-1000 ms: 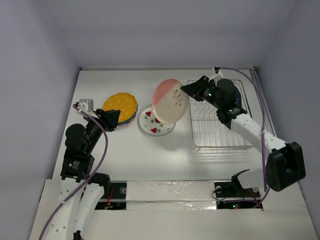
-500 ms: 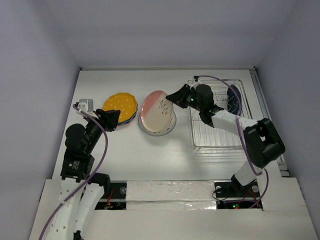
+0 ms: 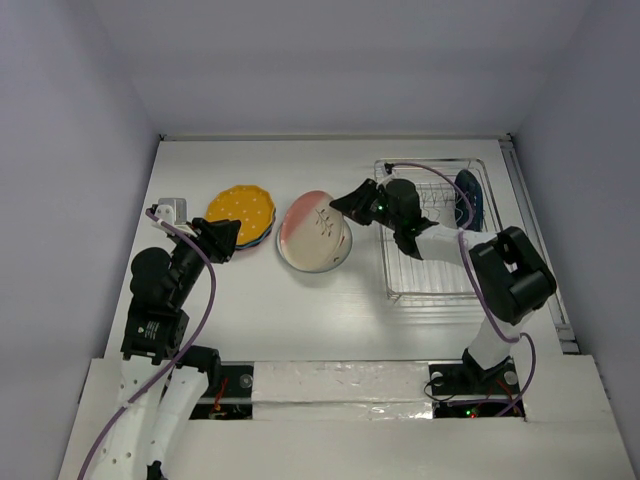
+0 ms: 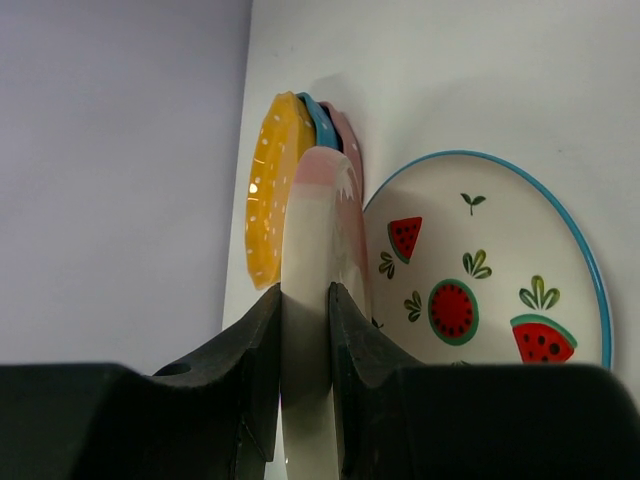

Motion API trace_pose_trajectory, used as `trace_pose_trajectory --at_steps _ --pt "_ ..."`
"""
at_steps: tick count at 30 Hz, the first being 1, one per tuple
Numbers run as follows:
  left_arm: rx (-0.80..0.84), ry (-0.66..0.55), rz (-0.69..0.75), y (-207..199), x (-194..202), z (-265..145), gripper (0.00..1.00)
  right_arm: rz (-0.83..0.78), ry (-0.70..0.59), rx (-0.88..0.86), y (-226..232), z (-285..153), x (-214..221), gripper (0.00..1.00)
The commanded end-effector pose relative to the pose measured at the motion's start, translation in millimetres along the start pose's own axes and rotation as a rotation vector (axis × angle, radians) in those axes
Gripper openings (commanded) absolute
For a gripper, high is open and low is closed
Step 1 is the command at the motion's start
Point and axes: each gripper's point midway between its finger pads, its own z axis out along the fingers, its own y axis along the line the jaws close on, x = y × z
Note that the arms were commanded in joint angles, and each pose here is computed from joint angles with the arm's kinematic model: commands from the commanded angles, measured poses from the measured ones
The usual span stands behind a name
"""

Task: Unload the plates from the dish rack

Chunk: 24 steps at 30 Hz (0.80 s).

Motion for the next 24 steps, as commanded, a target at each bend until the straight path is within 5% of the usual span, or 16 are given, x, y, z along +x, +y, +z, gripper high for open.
trace_pose_trajectory --at_steps 1,6,15,24 --pt "0.04 -0.072 0.015 -13 -25 -3 0.27 -0.008 -0.071 -0.168 43 -3 -16 0.0" --pt "0.041 -0.073 0.017 -13 -25 -4 0.27 -0.02 -0.047 -0.098 19 0 -6 0.0" --pt "0.042 -0.076 0.016 -14 -26 -4 0.27 -0.098 -0.013 0.133 -38 0 6 0.22" --pt "0.044 -0.075 0.015 -14 -26 -4 0.27 -0.157 0.012 0.283 -76 -10 14 0.29"
